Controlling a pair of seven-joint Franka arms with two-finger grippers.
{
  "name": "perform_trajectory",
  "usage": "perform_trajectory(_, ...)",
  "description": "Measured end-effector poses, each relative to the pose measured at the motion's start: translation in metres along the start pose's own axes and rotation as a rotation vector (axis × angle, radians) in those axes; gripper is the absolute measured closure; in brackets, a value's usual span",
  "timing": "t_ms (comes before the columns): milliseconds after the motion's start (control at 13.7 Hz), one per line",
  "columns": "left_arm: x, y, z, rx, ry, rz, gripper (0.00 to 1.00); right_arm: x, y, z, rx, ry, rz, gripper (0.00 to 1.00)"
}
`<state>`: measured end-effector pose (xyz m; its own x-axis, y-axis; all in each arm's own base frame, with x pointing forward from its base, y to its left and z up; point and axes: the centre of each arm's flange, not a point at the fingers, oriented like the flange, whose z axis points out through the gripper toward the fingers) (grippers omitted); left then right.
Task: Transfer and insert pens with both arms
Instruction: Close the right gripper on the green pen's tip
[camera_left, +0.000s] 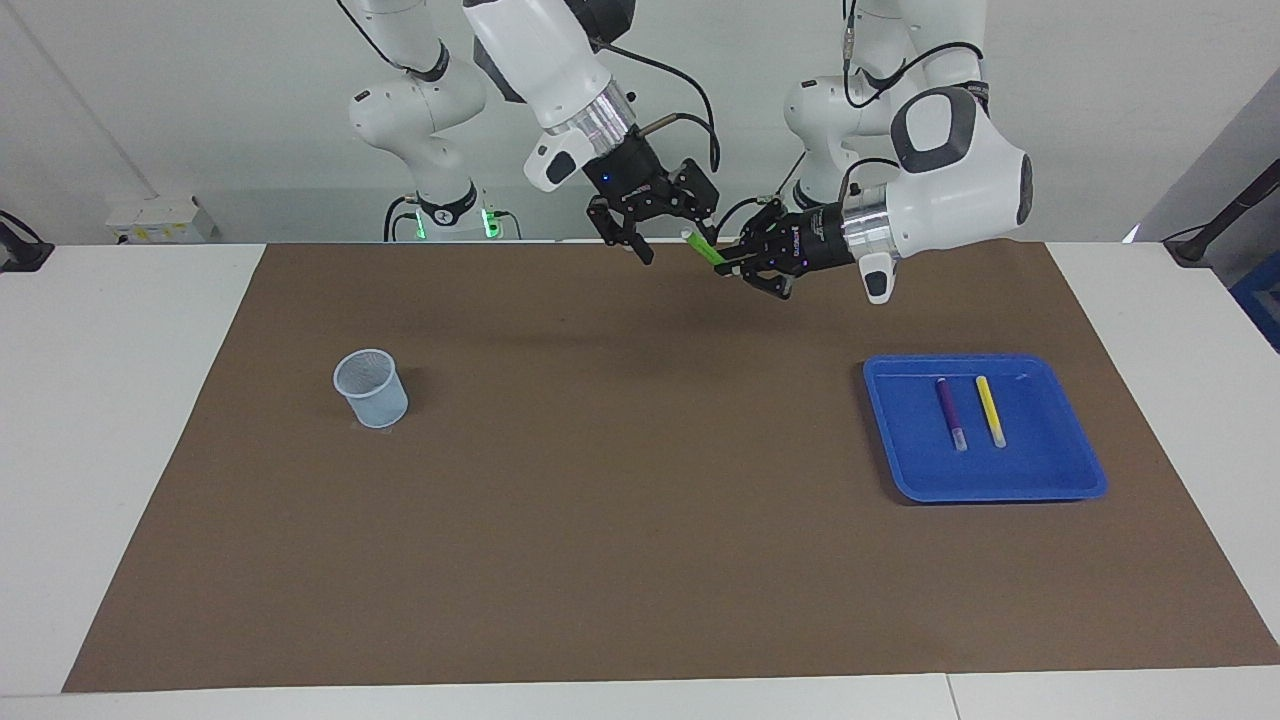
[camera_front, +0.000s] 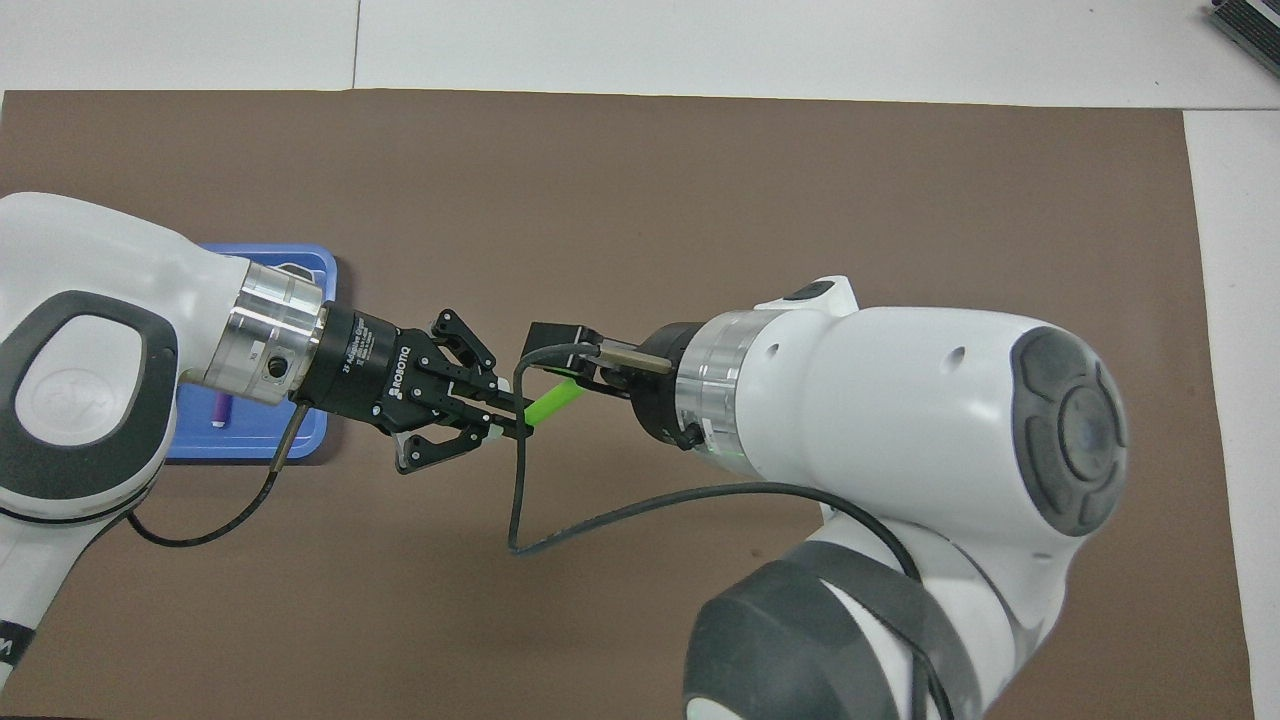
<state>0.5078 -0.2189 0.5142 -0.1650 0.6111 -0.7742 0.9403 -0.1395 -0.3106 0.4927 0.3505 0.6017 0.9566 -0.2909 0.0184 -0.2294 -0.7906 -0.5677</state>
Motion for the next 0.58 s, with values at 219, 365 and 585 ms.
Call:
perform_trajectory(219,-0.0001,0.0000,-0.0001,0.000,-0.003,-0.001,0.83,-0.0063,-0.0034,0.0028,-0.001,-0.008,-0.008,0.10)
perform_trajectory(365,-0.0002,0.0000,-0.0001,0.000,-0.004,-0.002,0.83,-0.0064,-0.0024,0.0035,-0.002,-0.009,-0.008,0.19)
perform_trajectory(585,-0.0003,0.0000,-0.0002,0.000,-0.005,-0.002,0.83,-0.0087,-0.0014,0.0053,-0.006,-0.013,-0.009,0.30)
